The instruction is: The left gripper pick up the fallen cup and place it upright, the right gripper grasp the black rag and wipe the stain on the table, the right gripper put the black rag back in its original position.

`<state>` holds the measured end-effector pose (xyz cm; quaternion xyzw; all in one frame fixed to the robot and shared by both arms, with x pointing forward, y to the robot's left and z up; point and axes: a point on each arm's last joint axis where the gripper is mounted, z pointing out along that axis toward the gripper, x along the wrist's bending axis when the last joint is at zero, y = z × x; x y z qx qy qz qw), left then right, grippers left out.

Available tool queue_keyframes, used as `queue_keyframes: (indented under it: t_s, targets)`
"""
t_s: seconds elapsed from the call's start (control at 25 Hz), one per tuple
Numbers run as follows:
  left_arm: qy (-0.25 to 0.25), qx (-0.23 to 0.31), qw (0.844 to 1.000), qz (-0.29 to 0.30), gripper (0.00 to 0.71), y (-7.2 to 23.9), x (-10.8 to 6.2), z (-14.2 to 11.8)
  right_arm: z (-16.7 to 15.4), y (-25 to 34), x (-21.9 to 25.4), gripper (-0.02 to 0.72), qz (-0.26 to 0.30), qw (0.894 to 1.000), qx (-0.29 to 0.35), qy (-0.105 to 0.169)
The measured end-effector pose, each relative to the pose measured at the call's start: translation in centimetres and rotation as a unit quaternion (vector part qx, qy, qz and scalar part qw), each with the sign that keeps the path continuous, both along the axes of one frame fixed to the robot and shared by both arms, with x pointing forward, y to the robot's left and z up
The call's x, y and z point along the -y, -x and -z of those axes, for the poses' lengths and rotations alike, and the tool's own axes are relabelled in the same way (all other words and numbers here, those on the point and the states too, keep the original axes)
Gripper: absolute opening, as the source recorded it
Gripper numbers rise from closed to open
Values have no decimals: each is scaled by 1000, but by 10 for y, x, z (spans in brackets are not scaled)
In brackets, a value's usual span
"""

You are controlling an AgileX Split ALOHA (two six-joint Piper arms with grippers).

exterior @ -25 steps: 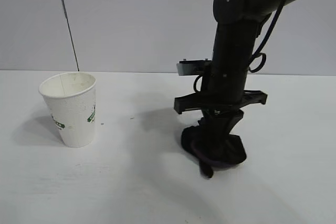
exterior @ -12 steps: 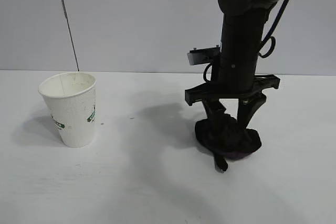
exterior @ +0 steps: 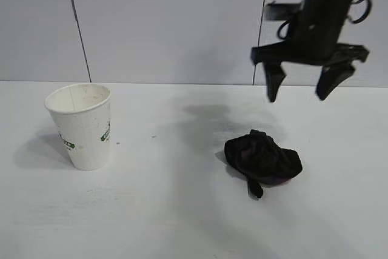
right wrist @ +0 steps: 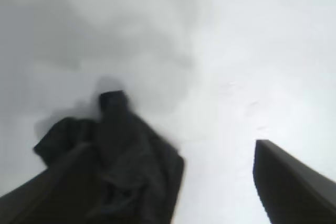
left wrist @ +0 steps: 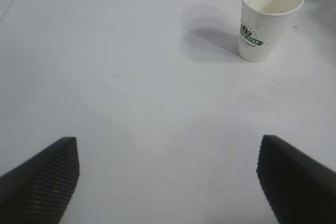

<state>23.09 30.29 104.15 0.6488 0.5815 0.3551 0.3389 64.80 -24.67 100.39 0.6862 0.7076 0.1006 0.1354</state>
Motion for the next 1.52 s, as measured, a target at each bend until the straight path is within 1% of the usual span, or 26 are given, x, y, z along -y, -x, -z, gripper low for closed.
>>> queue_keyframes:
  t_s: [0.12,0.24,0.32,0.4,0.44,0.52,0.6,0.72,0.84,0.88,0.96,1.0,1.04,1.12,1.24,1.32,1.4,1.48,1.52]
  targets:
    - [0,0,1000,0,659,0,0,0,-28,8,62,567,61,998,20,19]
    - [0,0,1000,0,659,0,0,0,-56,26,117,567,122,991,39,29]
    - [0,0,1000,0,659,0,0,0,-77,43,145,567,158,985,59,20]
    - [0,0,1000,0,659,0,0,0,-104,64,158,567,174,981,87,8]
    - [0,0,1000,0,659,0,0,0,-117,74,161,567,176,979,102,8]
    - [0,0,1000,0,659,0,0,0,-151,100,160,567,176,973,146,12]
    - [0,0,1000,0,659,0,0,0,-183,129,152,567,175,966,191,22]
    - [0,0,1000,0,659,0,0,0,-231,184,132,567,162,950,266,34]
    - [0,0,1000,0,659,0,0,0,-269,254,104,567,133,927,347,42]
    - [0,0,1000,0,659,0,0,0,-277,274,96,567,121,920,370,44]
    - [0,0,1000,0,659,0,0,0,-290,320,76,567,97,903,417,43]
    - [0,0,1000,0,659,0,0,0,-293,340,68,567,88,897,431,45]
    - [0,0,1000,0,659,0,0,0,-295,363,60,567,83,889,449,49]
    - [0,0,1000,0,659,0,0,0,-290,404,47,567,77,876,473,57]
    - [0,0,1000,0,659,0,0,0,-268,441,35,567,77,866,490,56]
    - [0,0,1000,0,659,0,0,0,-244,450,32,567,87,870,484,43]
    - [0,0,1000,0,659,0,0,0,-216,452,31,567,91,876,472,31]
    - [0,0,1000,0,659,0,0,0,-181,443,35,567,88,891,445,10]
    - [0,0,1000,0,659,0,0,0,-166,439,37,567,86,897,434,4]
